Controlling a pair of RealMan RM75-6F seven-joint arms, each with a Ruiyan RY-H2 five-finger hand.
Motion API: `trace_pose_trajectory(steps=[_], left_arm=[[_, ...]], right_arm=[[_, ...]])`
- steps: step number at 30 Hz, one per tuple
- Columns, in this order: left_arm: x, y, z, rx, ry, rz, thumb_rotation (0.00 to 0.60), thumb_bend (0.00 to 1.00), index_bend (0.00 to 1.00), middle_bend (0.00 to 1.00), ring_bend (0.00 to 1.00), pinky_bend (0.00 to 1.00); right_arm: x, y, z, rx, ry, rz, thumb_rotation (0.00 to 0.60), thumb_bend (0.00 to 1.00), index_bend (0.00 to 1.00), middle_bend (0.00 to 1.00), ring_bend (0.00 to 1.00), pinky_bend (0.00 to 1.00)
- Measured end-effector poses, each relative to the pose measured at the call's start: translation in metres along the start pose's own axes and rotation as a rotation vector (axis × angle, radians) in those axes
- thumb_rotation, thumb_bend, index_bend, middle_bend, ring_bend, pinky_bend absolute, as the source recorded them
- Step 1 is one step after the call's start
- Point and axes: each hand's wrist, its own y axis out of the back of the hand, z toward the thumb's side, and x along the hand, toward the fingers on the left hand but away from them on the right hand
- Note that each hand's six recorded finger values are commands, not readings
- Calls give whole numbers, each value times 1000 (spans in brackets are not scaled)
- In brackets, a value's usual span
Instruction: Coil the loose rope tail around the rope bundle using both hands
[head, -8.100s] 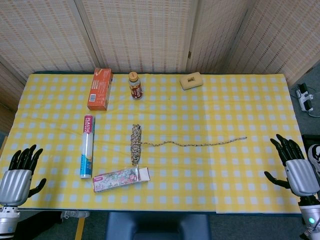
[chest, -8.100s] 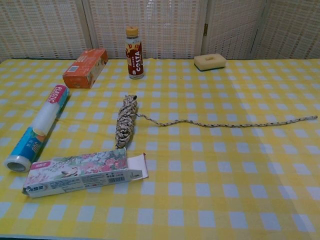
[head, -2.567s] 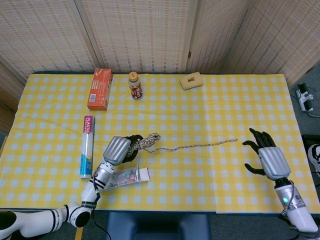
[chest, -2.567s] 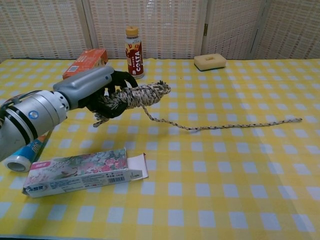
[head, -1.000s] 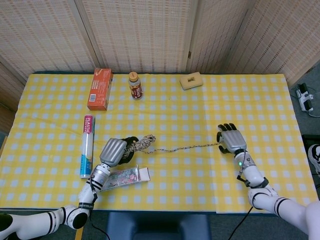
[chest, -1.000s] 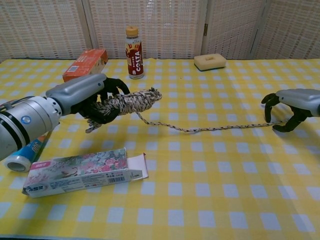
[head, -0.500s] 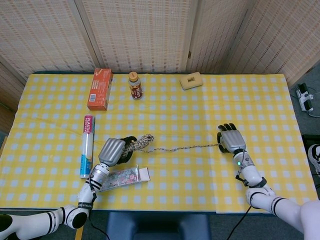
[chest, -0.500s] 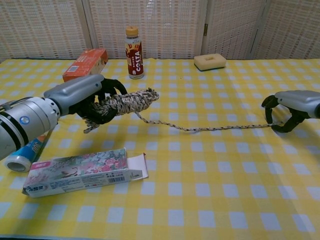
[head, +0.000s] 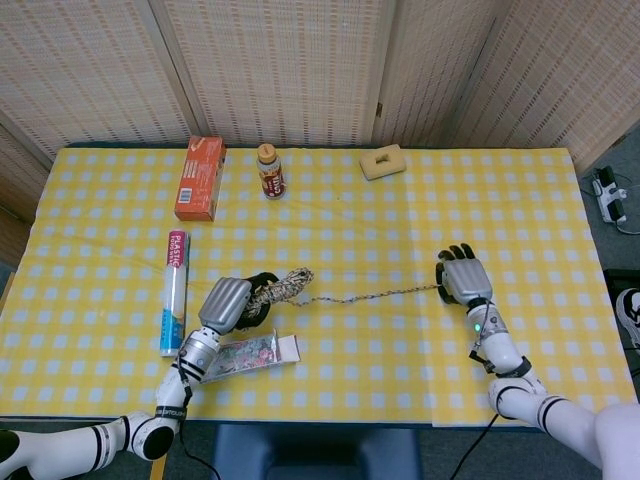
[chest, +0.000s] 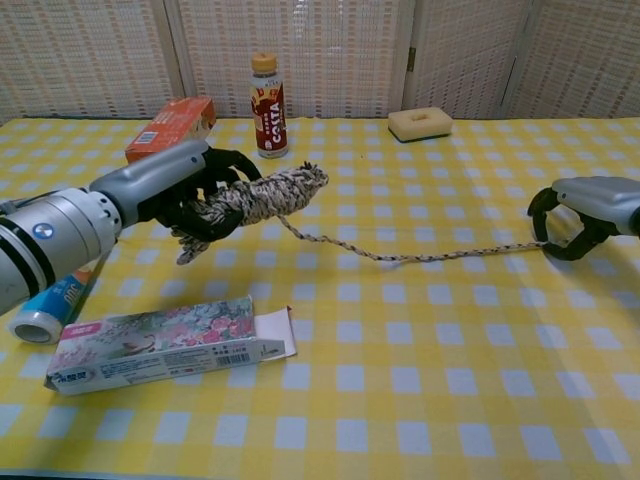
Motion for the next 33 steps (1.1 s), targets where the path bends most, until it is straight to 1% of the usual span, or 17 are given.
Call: trace_pose_trajectory(steps=[5, 8, 12, 17, 21, 25, 30, 33], left_arm=[[-3, 6, 12, -62, -30, -6, 600, 667, 702, 653, 657, 752], [-6, 7, 23, -94, -58, -16, 600, 667, 702, 653, 657, 752], [-12, 5, 40, -138, -108, -51, 600, 667, 702, 653, 657, 743], [-19, -3, 63, -170, -167, -109, 600, 667, 702, 653, 657, 741], [-19, -8, 77, -154, -201, -130, 600, 668, 702, 653, 657, 741], [-18, -15, 87, -119, -214, -152, 600, 667, 701, 653, 656, 741], [-9, -28, 93, -67, -187, -187, 600, 667, 697, 653, 654, 723], [-4, -36, 96, -34, -162, -205, 600, 667, 697, 653, 653, 723]], right_arm=[[4, 9, 9, -48, 21, -42, 600, 547, 680, 271, 117, 0], [6, 20, 19, -104, 46, -79, 600, 553, 693, 280, 118, 0], [8, 37, 42, -177, 92, -125, 600, 553, 700, 281, 116, 0], [11, 56, 79, -249, 165, -146, 600, 554, 700, 281, 113, 0], [15, 74, 116, -287, 234, -173, 600, 554, 700, 280, 114, 0], [20, 94, 148, -329, 292, -209, 600, 554, 700, 280, 113, 0], [32, 120, 185, -392, 363, -259, 600, 554, 700, 280, 112, 0], [41, 132, 202, -412, 400, -282, 600, 554, 700, 280, 110, 0]])
